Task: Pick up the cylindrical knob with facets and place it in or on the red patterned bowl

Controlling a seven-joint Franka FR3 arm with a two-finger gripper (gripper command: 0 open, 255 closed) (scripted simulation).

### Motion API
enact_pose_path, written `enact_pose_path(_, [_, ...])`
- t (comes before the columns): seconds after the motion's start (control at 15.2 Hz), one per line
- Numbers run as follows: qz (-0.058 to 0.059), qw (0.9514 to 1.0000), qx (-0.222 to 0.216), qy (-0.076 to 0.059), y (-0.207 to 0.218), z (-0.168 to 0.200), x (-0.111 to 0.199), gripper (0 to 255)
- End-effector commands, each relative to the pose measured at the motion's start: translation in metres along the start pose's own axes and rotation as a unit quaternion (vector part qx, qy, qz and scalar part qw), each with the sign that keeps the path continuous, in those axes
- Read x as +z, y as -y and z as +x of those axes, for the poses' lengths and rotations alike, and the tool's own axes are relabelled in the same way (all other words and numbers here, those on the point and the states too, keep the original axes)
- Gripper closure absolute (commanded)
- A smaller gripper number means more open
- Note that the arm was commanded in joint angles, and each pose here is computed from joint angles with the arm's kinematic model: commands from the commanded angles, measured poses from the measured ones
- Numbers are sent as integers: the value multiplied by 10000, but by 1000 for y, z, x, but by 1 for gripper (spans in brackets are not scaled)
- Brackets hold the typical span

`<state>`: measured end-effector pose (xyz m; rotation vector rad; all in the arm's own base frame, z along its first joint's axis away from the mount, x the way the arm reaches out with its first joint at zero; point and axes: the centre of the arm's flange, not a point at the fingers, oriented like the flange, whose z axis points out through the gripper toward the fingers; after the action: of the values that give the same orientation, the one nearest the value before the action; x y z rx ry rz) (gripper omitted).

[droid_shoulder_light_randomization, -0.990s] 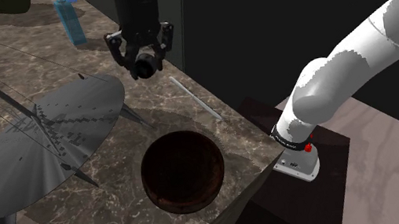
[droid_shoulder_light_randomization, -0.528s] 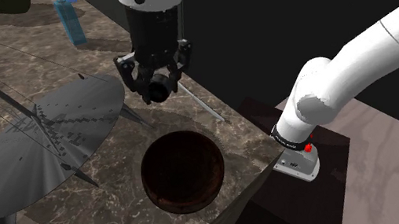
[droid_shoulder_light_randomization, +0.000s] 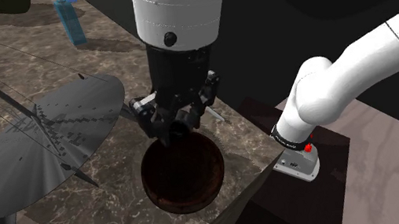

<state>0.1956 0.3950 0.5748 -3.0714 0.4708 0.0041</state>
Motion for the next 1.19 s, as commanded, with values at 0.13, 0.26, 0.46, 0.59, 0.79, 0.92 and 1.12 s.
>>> enact_pose_path(0.13, [-1,10000,7,1,2,-12,16,255])
enact_pose_path(0.26, [-1,10000,7,1,2,-12,27,255])
enact_pose_path(0.46, [-1,10000,7,1,1,-12,43,255])
enact_pose_path(0.59, [-1,10000,7,1,1,-11,53,255])
enact_pose_path(0.79, [-1,10000,7,1,0,-11,67,255])
enact_pose_path(0.92, [-1,10000,7,1,0,-11,67,255])
enact_pose_path(1.12, [-1,10000,7,1,0,-11,67,255])
